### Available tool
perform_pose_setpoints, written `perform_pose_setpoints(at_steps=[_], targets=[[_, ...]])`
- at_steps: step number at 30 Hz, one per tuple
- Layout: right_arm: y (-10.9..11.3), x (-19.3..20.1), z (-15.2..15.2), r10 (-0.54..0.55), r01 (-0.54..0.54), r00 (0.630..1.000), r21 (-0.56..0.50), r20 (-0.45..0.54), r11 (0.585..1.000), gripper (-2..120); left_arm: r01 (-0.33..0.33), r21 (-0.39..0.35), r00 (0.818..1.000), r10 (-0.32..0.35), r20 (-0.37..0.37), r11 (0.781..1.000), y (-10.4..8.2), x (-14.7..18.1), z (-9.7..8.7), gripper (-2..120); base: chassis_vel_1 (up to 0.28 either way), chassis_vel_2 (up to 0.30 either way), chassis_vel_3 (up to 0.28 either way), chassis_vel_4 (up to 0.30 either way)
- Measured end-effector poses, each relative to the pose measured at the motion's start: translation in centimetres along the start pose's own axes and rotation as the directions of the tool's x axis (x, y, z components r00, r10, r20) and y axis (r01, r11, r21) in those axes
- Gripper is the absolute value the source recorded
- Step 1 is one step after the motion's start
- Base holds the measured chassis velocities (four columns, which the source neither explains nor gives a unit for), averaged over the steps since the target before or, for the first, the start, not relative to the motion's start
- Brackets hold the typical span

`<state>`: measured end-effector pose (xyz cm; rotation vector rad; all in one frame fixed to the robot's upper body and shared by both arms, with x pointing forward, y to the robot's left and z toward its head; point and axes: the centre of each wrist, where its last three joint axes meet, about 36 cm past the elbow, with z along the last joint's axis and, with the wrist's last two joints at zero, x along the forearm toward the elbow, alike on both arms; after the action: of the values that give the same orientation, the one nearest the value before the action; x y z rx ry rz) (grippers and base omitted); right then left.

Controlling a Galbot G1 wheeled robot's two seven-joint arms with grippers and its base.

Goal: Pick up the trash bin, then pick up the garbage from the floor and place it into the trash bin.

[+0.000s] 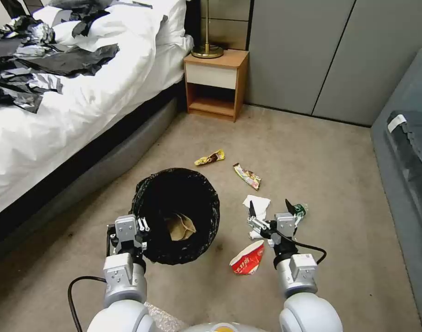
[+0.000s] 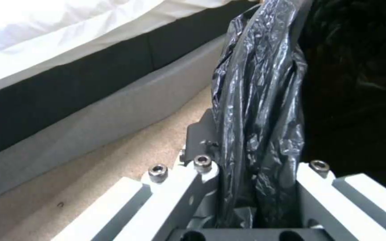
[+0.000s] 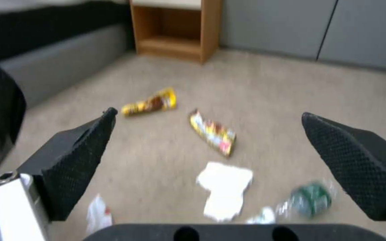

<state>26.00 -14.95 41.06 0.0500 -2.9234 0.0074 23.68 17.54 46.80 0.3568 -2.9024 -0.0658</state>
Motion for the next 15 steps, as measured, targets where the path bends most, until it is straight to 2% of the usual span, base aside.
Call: perform_pose_setpoints(at_steps=[2,3,5,7,8,11,14,15], targets=[[0.0,0.0,0.2,-0.008,0.007,0.997,-0.009,-0.079,1.0,100,-0.002,-0.002,1.0,0.002,-0.001,1.0,0.0,0.0,0.1,1,0.0,0.0,0.0,0.0],[0.0,0.0,0.2,-0.008,0.007,0.997,-0.009,-0.079,1.0,100,-0.002,-0.002,1.0,0.002,-0.001,1.0,0.0,0.0,0.1,1,0.0,0.0,0.0,0.0],[-0.1,-0.2,0.4,-0.017,0.015,0.989,-0.013,-0.146,1.0,100,-0.002,-0.003,1.0,0.002,-0.002,1.0,0.0,0.0,0.1,1,0.0,0.0,0.0,0.0],[-0.3,-0.5,0.5,-0.033,0.03,0.971,-0.018,-0.238,0.999,100,-0.003,-0.005,1.0,0.003,-0.003,1.0,0.0,0.1,0.2,1,0.0,0.0,0.0,0.0],[-0.3,-0.5,0.5,-0.033,0.03,0.971,-0.018,-0.238,0.999,100,-0.003,-0.005,1.0,0.003,-0.003,1.0,0.0,0.1,0.2,1,0.0,0.0,0.0,0.0],[-0.7,-1.2,1.1,-0.068,0.053,0.938,-0.056,-0.34,0.997,100,-0.006,-0.007,1.0,0.006,-0.001,1.0,-0.1,0.2,0.2,1,0.0,0.0,0.0,0.0],[-0.9,-1.6,1.4,-0.085,0.059,0.922,-0.082,-0.378,0.995,100,-0.008,-0.008,1.0,0.008,0.0,1.0,-0.2,0.3,0.2,1,0.0,0.0,0.0,0.0],[-1.1,-2.1,2.1,-0.102,0.062,0.905,-0.109,-0.414,0.992,100,-0.009,-0.01,1.0,0.009,0.0,1.0,-0.2,0.4,0.3,1,0.0,0.0,0.0,0.0]])
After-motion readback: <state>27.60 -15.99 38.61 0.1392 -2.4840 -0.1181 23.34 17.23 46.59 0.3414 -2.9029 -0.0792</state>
